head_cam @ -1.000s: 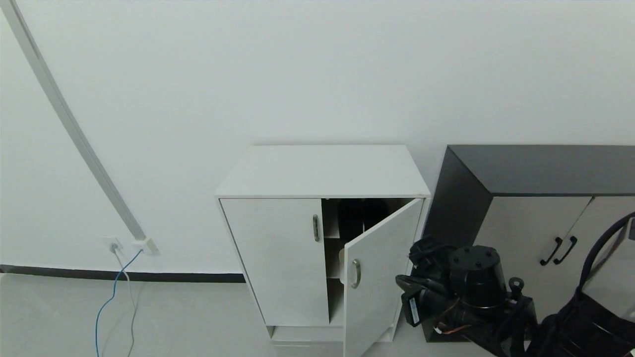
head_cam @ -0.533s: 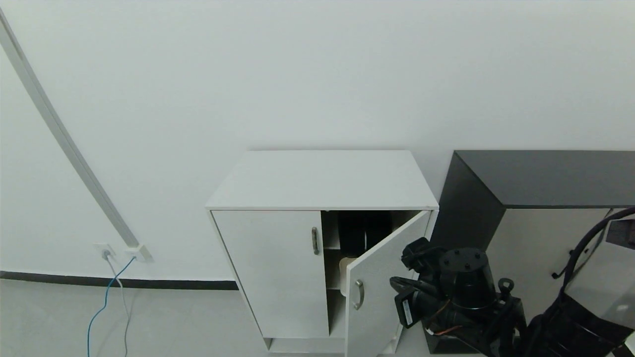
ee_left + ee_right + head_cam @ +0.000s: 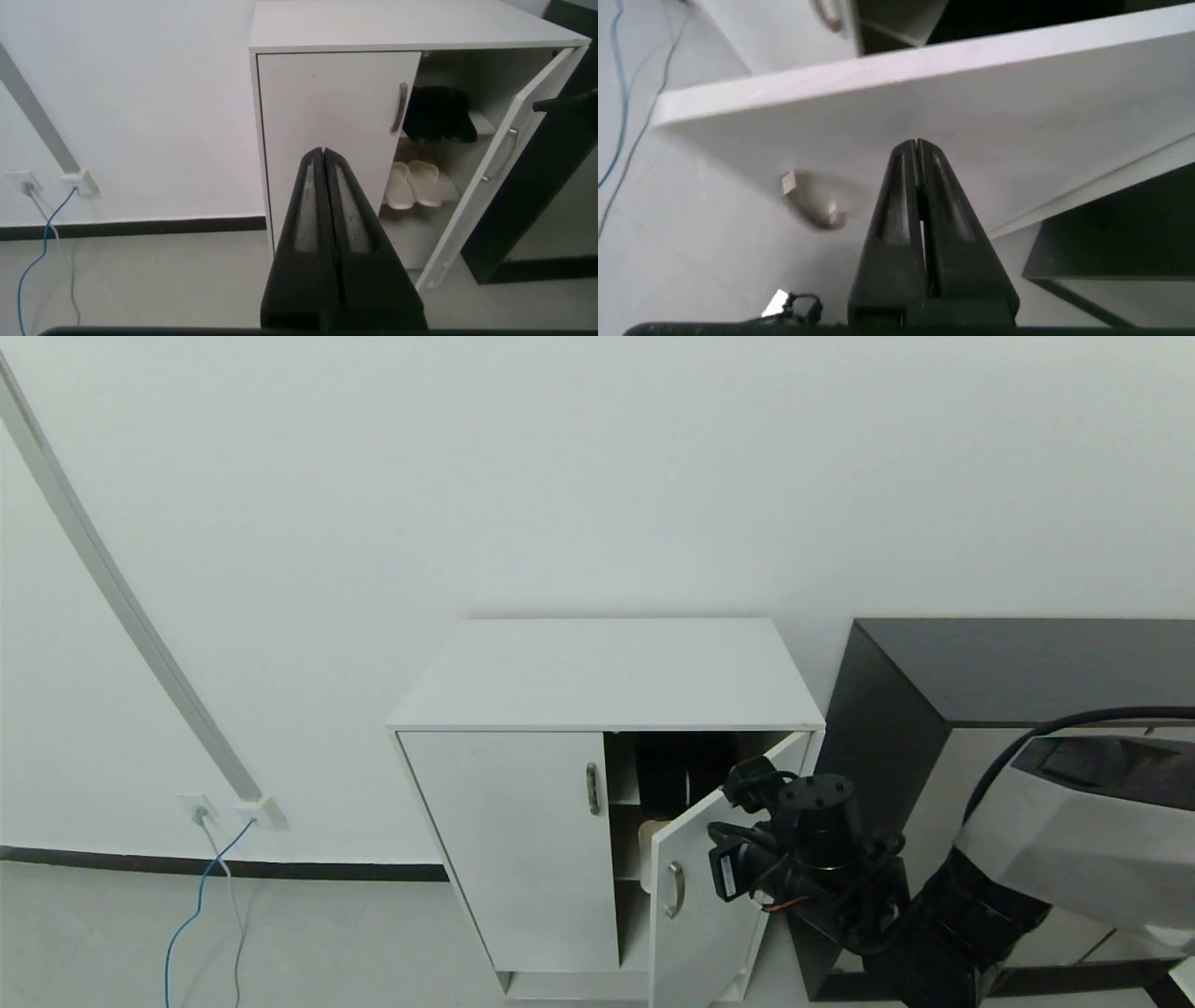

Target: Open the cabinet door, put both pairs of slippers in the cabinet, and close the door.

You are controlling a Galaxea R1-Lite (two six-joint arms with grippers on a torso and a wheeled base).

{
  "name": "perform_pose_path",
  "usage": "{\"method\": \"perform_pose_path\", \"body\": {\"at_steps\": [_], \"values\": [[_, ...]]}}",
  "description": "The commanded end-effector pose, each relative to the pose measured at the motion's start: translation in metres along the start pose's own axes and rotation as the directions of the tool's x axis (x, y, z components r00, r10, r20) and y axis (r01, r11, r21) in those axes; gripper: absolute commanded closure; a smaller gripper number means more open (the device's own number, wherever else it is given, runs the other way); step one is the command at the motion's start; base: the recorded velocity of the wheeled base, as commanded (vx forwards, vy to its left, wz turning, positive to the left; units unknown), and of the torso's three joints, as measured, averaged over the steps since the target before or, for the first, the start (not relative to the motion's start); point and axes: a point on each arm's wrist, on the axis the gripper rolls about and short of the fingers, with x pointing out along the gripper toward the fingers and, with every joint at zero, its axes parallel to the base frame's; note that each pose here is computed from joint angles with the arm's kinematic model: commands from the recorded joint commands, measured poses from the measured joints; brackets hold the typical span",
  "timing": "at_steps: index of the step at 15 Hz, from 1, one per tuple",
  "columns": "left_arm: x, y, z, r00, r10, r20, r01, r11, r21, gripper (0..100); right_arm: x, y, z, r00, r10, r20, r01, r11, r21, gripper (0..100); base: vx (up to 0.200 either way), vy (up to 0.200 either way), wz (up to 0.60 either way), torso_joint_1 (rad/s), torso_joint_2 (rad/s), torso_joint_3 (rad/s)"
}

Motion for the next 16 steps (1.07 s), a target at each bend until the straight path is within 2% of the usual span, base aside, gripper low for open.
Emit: {"method": "perform_pose_path", "body": {"at_steps": [1, 5, 16], "values": [[0.0, 0.0, 0.0, 1.0, 0.0, -0.002, 0.0, 1.0, 0.0, 100, 0.018, -0.003, -0.008, 1.0, -0.014, -0.01, 0.014, 1.0, 0.004, 100, 0.0, 0.0, 0.0, 0.0, 0.0, 0.0], [0.0, 0.0, 0.0, 1.0, 0.0, -0.002, 0.0, 1.0, 0.0, 100, 0.034, -0.008, -0.008, 1.0, -0.029, 0.003, 0.029, 1.0, 0.012, 100, 0.0, 0.0, 0.0, 0.0, 0.0, 0.0], [0.0, 0.0, 0.0, 1.0, 0.0, -0.002, 0.0, 1.0, 0.0, 100, 0.072, -0.037, 0.016, 0.994, -0.103, 0.03, 0.102, 0.994, 0.044, 100, 0.0, 0.0, 0.0, 0.0, 0.0, 0.0]]}}
